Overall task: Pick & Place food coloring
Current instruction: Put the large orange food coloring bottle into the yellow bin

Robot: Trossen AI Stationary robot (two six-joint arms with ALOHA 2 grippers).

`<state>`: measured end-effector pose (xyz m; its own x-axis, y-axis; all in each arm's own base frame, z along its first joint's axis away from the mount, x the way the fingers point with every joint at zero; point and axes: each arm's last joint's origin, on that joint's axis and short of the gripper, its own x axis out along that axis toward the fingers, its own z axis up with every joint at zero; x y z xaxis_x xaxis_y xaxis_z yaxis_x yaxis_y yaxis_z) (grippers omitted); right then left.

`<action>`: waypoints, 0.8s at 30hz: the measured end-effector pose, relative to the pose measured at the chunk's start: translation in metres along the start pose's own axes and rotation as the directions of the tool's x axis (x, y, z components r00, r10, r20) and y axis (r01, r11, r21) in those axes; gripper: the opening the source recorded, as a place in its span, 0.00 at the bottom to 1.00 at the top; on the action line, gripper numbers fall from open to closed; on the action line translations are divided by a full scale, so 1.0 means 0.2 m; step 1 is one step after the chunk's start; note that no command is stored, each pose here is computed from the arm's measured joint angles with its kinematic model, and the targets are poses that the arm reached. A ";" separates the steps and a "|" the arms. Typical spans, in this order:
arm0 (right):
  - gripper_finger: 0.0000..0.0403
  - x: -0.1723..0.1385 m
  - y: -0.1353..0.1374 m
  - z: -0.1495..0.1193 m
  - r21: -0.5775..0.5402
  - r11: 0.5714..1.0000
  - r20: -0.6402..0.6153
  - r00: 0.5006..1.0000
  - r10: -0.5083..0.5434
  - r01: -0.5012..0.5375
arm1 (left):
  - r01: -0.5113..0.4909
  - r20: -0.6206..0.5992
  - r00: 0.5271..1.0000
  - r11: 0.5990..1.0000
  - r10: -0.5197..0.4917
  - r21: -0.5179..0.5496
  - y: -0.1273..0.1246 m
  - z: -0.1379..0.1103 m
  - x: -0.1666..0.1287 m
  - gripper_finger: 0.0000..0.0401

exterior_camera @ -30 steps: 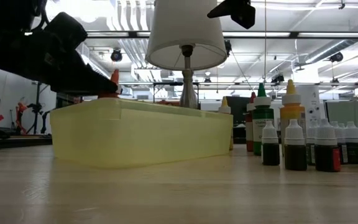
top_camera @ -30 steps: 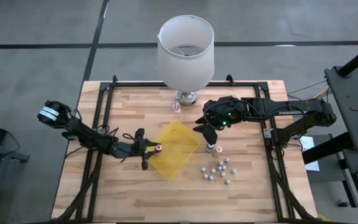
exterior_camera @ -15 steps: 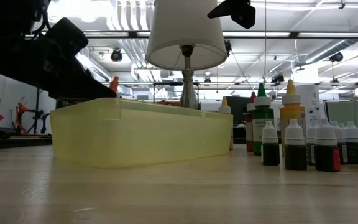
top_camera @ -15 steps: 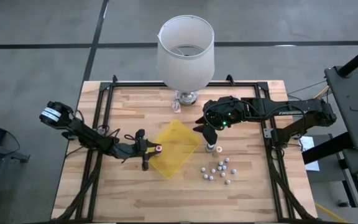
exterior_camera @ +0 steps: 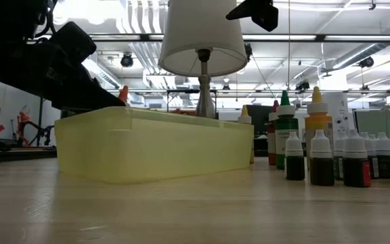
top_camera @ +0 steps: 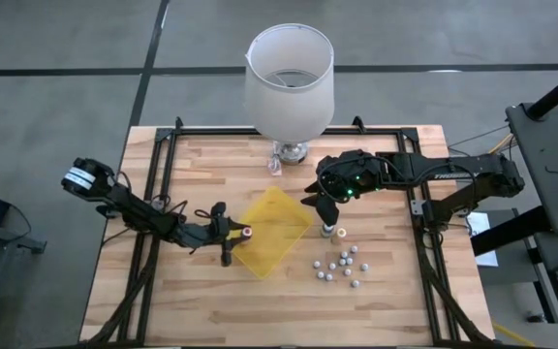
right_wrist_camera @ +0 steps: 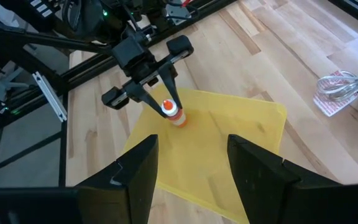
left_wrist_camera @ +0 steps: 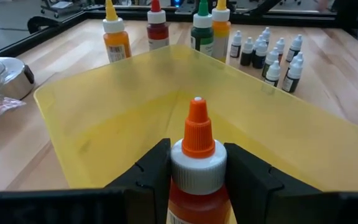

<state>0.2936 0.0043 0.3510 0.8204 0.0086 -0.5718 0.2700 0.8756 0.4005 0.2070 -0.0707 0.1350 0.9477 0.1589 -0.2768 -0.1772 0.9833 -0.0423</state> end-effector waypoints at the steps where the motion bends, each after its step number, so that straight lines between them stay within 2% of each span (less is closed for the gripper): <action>1: 0.45 0.00 0.00 0.00 0.000 1.000 0.000 1.000 0.000 0.000 | 0.001 0.000 1.000 1.000 -0.001 -0.002 0.00 0.00 0.00 0.27; 24: 0.45 0.00 0.00 0.00 0.000 1.000 0.000 1.000 0.000 0.000 | 0.019 -0.009 1.000 0.999 -0.020 -0.043 0.00 0.00 0.00 0.28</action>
<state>0.2936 0.0042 0.3510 0.8202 0.0088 -0.5721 0.2702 0.8754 0.4009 0.2069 -0.0712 0.1345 0.9485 0.1388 -0.2849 -0.1704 0.9813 -0.0890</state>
